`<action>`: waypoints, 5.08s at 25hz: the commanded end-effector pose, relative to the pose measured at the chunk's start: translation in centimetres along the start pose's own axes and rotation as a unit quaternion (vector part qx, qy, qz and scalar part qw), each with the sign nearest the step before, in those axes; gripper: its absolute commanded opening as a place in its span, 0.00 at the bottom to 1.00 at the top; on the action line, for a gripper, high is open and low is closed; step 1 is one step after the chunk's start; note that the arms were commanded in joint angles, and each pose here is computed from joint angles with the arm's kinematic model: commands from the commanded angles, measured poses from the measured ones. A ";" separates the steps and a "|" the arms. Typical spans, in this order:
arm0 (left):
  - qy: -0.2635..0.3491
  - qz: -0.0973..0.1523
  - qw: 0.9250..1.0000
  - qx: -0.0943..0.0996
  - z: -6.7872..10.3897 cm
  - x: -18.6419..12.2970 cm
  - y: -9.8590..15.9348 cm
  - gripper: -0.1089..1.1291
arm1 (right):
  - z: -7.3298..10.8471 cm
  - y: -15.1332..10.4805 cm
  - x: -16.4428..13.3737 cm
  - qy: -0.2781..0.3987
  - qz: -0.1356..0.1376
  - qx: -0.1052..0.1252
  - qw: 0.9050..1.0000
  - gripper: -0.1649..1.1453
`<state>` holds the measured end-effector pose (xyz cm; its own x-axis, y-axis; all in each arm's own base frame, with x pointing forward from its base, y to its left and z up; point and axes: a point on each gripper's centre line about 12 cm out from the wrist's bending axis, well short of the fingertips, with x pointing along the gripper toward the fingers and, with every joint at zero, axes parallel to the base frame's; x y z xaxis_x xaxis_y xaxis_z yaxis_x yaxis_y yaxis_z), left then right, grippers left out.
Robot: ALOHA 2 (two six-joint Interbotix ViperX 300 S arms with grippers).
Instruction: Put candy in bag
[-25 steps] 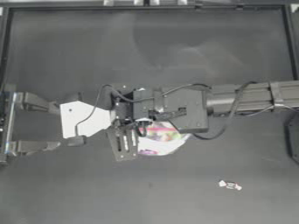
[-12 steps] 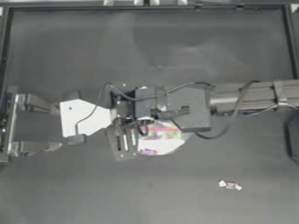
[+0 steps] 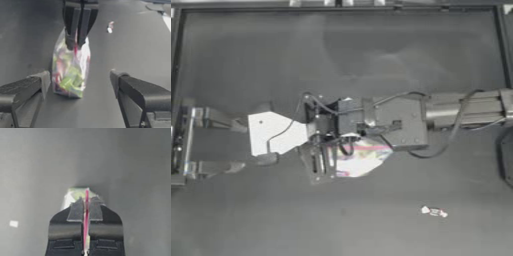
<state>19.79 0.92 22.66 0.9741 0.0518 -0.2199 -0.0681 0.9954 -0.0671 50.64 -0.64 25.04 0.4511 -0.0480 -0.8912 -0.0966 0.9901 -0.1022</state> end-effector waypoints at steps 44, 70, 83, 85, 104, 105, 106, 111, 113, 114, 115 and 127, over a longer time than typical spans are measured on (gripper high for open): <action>0.027 0.038 0.999 -0.003 -0.7 10.9 1.3 0.87 | -0.1 0.0 -2.8 -0.072 -0.012 -0.003 0.997 0.17; 0.026 0.030 0.999 -0.001 -0.3 11.4 0.8 0.67 | -0.1 0.1 -2.7 -0.072 -0.012 -0.005 0.997 0.17; 0.020 0.019 1.000 0.006 -0.1 11.1 0.2 0.18 | -0.2 0.1 -2.4 -0.069 -0.011 -0.004 0.998 0.17; 0.023 0.016 1.000 0.007 -0.3 11.0 0.1 0.13 | -0.2 0.1 -2.3 -0.068 -0.011 -0.004 0.998 0.17; 0.016 0.014 1.000 0.013 -0.1 10.1 0.0 0.11 | -2.3 0.3 -2.0 -0.042 -0.011 0.016 0.999 0.17; 0.016 0.014 1.000 0.015 -0.1 10.1 0.0 0.11 | -2.5 0.2 -2.0 -0.040 -0.013 0.016 0.999 0.17; 0.016 0.014 1.000 0.017 -0.1 10.1 0.0 0.11 | -2.7 0.3 -2.0 -0.039 -0.013 0.018 0.999 0.17; 0.016 0.013 1.000 0.020 -0.1 10.1 -0.1 0.11 | -3.5 0.2 -2.4 -0.034 -0.017 0.028 0.999 0.17; 0.016 0.014 1.000 0.020 -0.1 10.1 0.0 0.11 | -3.8 0.3 -2.5 -0.032 -0.018 0.031 0.999 0.17; 0.016 0.014 1.000 0.019 -0.1 10.1 0.0 0.11 | -4.1 0.2 -2.5 -0.029 -0.019 0.034 0.999 0.17; 0.016 0.014 1.000 0.019 -0.1 10.1 0.0 0.11 | -4.3 0.2 -2.5 -0.027 -0.019 0.036 0.999 0.17; 0.021 0.015 0.999 0.018 -0.5 10.0 0.0 0.11 | -7.2 0.6 -2.8 -0.005 -0.020 0.059 0.998 0.17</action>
<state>29.62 1.41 18.47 0.9470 0.0784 -0.3116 -0.0898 0.9957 -0.0224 43.75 -0.88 22.98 0.4458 -0.0847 -0.8911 0.0145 0.9961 -0.0874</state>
